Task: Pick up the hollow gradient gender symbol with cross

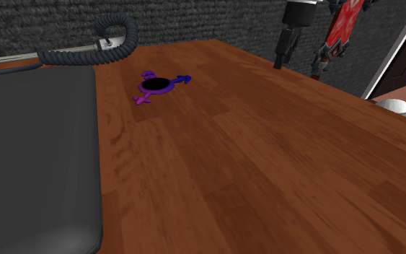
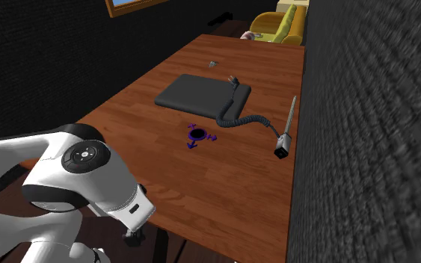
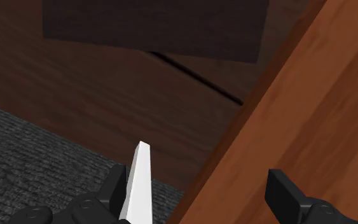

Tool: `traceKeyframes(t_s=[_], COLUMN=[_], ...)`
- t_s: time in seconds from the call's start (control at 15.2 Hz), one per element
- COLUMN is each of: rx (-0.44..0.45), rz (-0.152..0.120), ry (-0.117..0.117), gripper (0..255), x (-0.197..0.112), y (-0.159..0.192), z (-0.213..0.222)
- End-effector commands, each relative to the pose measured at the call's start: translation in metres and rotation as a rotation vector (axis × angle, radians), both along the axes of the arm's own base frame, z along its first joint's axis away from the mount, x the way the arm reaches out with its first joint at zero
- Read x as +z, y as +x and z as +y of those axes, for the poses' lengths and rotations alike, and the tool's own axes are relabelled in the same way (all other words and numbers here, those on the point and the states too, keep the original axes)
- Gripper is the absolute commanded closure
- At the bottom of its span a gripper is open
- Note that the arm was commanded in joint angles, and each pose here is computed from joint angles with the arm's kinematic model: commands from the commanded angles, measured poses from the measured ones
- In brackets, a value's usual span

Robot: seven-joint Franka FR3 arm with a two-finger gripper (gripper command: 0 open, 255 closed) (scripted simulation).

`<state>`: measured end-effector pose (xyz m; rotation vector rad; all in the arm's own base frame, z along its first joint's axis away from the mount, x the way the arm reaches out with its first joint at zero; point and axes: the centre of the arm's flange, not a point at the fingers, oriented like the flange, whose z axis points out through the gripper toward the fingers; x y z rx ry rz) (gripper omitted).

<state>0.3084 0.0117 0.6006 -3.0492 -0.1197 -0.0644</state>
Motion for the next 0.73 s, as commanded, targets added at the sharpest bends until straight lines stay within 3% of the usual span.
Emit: traceKeyframes(t_s=[0.0, 0.66], rx=[0.0, -0.032], rz=[0.0, 0.037], ry=[0.0, 0.006], gripper=[0, 0], x=[0.0, 0.019], y=[0.0, 0.061], z=[0.0, 0.117])
